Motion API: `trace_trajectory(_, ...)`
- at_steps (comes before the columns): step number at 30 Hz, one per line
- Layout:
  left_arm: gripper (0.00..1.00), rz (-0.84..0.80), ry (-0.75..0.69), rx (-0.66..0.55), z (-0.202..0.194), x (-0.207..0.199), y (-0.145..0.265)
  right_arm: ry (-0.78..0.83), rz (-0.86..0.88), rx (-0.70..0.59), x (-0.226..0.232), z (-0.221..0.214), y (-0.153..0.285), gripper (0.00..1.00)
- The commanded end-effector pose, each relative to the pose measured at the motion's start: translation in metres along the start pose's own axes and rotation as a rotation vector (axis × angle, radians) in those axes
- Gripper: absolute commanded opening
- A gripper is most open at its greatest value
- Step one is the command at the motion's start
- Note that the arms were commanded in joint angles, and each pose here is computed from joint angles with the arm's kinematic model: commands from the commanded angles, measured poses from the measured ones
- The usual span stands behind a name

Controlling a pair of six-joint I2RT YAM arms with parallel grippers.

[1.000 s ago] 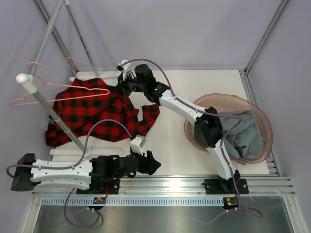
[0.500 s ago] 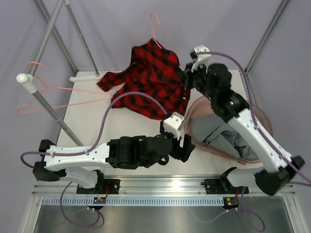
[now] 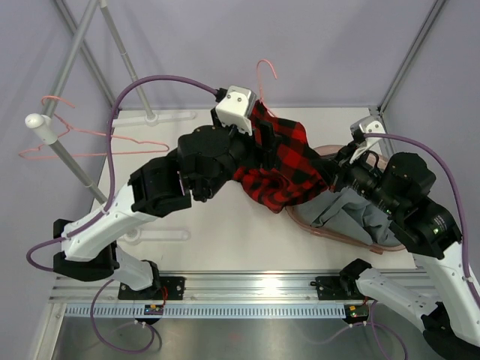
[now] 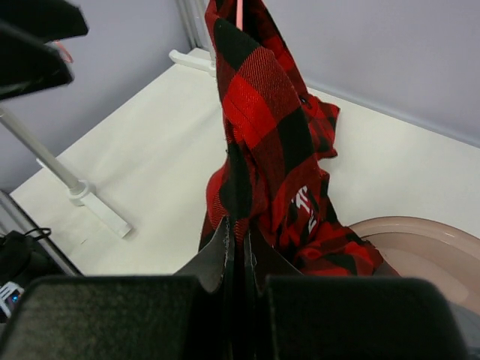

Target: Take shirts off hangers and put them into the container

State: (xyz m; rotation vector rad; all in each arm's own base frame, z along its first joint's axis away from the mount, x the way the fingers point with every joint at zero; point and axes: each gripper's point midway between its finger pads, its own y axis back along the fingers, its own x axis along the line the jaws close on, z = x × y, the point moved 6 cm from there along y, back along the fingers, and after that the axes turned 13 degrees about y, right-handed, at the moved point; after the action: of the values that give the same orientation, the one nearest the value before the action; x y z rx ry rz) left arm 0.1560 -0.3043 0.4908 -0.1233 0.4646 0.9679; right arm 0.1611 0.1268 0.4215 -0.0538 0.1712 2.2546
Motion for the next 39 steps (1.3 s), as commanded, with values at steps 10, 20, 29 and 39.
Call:
trace_trajectory(10, 0.73, 0.040, -0.088, -0.124, 0.040, 0.051, 0.007, -0.076, 0.202, -0.060, 0.028, 0.009, 0.016, 0.00)
trace_trajectory(20, 0.69, 0.028, -0.092, -0.083, 0.024, 0.049, -0.017, -0.072, 0.258, -0.099, 0.035, 0.020, 0.036, 0.00)
trace_trajectory(29, 0.47, 0.043, -0.090, -0.071, 0.016, 0.054, -0.024, -0.061, 0.266, -0.130, 0.036, 0.025, 0.049, 0.00)
trace_trajectory(39, 0.17, 0.042, -0.086, -0.085, 0.021, 0.057, -0.029, -0.053, 0.281, -0.134, 0.039, 0.026, 0.059, 0.00)
